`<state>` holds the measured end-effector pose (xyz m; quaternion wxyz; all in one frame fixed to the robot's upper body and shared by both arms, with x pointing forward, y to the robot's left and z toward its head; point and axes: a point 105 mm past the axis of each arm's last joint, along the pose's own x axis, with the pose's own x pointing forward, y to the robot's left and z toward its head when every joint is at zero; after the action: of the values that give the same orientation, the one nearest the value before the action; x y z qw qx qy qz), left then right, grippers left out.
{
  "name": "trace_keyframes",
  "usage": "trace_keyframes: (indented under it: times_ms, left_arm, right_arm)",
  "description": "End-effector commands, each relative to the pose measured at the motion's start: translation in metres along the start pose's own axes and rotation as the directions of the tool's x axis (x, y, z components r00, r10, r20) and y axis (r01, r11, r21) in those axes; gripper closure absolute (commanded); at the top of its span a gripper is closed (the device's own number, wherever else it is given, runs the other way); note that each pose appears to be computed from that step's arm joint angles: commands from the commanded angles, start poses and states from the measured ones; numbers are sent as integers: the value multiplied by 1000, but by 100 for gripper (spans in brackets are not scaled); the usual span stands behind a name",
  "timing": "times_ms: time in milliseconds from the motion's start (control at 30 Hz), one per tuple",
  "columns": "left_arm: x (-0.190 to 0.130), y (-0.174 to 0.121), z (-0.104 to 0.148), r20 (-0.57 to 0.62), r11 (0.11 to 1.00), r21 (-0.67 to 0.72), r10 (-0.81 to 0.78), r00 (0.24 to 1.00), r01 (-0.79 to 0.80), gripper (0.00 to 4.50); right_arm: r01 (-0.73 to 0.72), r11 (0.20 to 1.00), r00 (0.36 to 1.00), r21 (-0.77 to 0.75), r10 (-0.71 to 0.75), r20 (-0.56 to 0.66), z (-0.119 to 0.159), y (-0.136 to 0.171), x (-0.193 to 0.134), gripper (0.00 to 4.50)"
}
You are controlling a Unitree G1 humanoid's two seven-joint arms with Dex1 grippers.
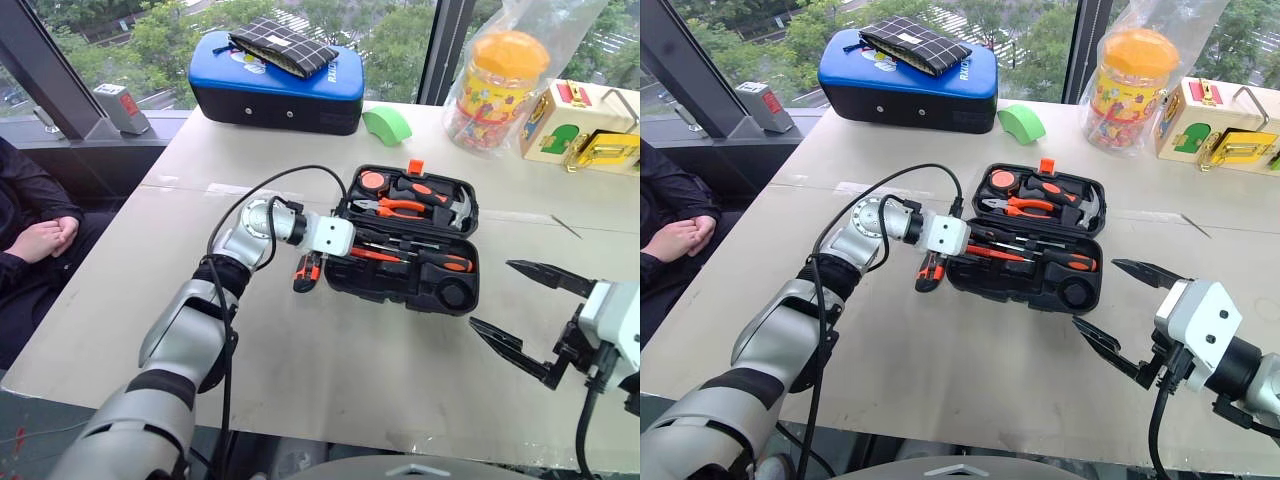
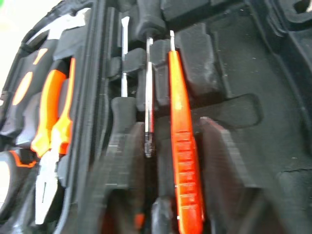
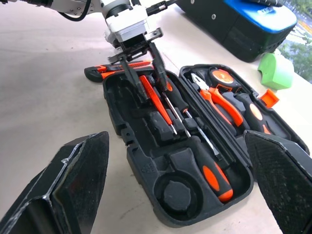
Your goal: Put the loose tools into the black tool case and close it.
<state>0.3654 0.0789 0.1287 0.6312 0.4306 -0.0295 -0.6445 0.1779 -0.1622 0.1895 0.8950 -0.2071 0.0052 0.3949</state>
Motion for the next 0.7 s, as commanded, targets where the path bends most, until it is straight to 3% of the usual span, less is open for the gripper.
trace_keyframes:
  times_ms: [33, 100, 200, 333, 467, 700]
  left_arm:
    - [-26, 23, 13, 96, 969, -236, 95, 991, -70, 191]
    - [-34, 28, 21, 161, 908, -418, 109, 981, -32, 191]
    - [-32, 28, 24, 180, 829, -559, 125, 976, -4, 260]
    - [-14, 30, 22, 129, 753, -656, 187, 974, -58, 446]
    - [5, 30, 20, 58, 706, -696, 238, 970, -132, 446]
    - [19, -25, -5, -71, 805, -582, 91, 993, -116, 446]
  right_arm:
    - [-6, 999, 1000, -31, 7, 19, 6, 2, -1, 0]
    - [-4, 1000, 1000, -29, 5, 19, 5, 1, -1, 0]
    - [-3, 1000, 1000, -24, 4, 25, 4, 0, 2, 0]
    - [-6, 1000, 999, -21, 7, 32, 4, -2, 4, 0]
    - [-4, 1000, 999, -18, 5, 33, 4, -2, 4, 0]
    - [-7, 1000, 1000, -13, 7, 25, 2, 0, 4, 0]
